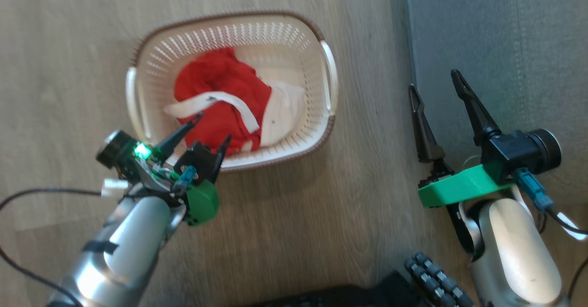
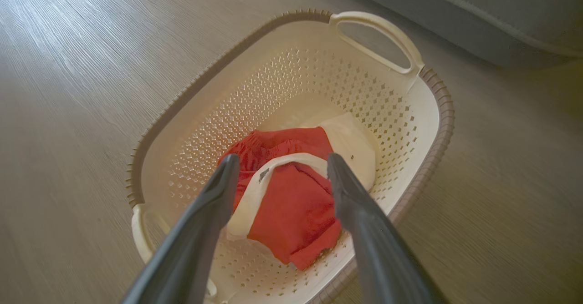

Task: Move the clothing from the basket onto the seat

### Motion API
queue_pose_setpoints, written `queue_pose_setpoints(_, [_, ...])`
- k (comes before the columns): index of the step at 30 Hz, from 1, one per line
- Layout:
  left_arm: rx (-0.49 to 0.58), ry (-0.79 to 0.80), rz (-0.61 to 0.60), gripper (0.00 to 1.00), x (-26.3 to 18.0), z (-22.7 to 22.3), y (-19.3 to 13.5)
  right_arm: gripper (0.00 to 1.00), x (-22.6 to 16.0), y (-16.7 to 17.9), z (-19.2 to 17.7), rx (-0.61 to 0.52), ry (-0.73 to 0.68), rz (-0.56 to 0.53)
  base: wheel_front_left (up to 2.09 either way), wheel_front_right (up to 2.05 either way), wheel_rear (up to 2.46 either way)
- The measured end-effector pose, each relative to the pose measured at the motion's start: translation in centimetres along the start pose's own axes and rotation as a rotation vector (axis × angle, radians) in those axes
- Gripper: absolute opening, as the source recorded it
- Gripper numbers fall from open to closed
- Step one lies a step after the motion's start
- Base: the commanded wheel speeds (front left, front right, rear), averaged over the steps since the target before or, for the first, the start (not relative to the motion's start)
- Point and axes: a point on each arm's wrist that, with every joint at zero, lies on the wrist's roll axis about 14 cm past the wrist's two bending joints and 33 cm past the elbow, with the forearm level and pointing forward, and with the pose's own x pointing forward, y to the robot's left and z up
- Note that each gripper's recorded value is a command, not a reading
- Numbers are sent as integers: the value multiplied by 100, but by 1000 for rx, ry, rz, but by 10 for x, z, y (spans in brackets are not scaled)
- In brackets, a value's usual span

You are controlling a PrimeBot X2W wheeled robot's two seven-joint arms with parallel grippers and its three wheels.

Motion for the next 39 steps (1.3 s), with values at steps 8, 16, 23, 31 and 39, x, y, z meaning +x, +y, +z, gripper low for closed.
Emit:
queue_pose_setpoints(8, [127,108,-146,100,48,-56,-2,100,7,-6,-37,47,82,-14,0,0,0])
queue_pose_setpoints(16, [201,230,-224,100,81,-109,-3,100,-2,-13,-64,72,160,-41,0,0,0])
queue_pose_setpoints(23, [222,271,-235,100,109,-122,5,100,-6,-14,-75,88,192,-49,0,0,0])
queue_pose_setpoints(31, [180,419,-295,100,122,-143,-6,100,-4,-13,-80,92,203,-46,0,0,0])
queue_pose_setpoints(39, [138,540,-313,100,118,-157,-14,100,-2,-10,-87,99,214,-37,0,0,0])
